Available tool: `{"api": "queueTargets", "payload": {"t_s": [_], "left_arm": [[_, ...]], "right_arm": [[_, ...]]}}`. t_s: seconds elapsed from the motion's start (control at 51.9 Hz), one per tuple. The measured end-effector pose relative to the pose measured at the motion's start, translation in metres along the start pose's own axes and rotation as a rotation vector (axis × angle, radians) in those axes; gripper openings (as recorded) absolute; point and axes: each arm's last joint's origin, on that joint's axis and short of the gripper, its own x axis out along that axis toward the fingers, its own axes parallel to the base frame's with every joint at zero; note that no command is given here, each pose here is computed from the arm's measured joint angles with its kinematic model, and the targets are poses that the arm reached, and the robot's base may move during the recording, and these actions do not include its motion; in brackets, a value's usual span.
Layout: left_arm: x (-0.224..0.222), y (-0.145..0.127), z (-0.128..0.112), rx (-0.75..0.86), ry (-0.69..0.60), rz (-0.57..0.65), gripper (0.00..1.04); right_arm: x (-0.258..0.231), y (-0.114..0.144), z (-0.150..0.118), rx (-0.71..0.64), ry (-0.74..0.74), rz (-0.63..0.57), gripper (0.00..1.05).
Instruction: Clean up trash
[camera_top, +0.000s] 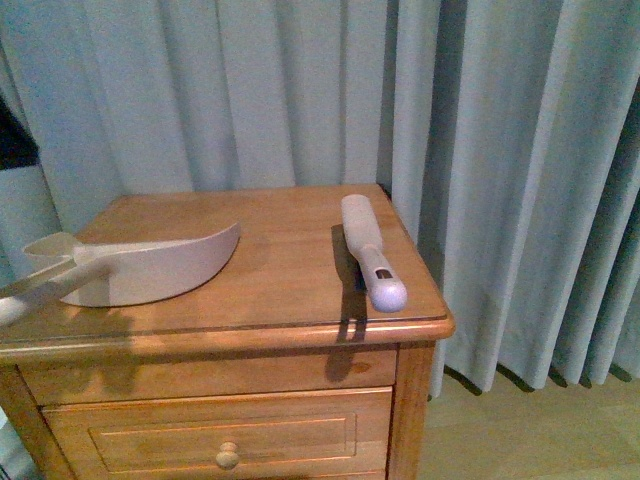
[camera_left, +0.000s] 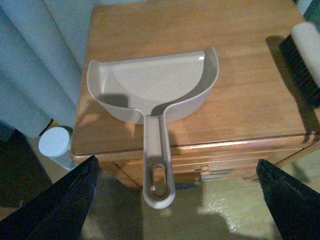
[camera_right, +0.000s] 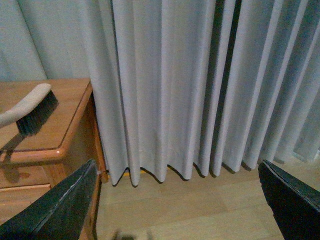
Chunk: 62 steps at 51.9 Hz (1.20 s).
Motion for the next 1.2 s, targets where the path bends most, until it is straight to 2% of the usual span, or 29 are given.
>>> {"api": "queueTargets", "payload": {"t_s": [0.096,0.405,0.694,1.137,1.195], "left_arm": [[0.027,-0.01,0.005,0.027,0.063,0.031,0.97],[0.102,-0.024,-0.007,0.104,0.232,0.106,0.97],[0.123,-0.009,-0.018,0.111,0.277,0.168,0.97],[0.139,0.001,-0.033,0.119,0.319,0.189,0.97],[0.139,0.001,-0.034,0.124,0.323,0.19,0.86]], "right_arm": [[0.0,0.0,0.0,0.0,0.0,0.0,0.97],[0.0,0.0,0.0,0.0,0.0,0.0,0.97],[0.0,0.0,0.0,0.0,0.0,0.0,0.97],[0.0,0.0,0.0,0.0,0.0,0.0,0.97],[0.0,0.0,0.0,0.0,0.0,0.0,0.97]]}}
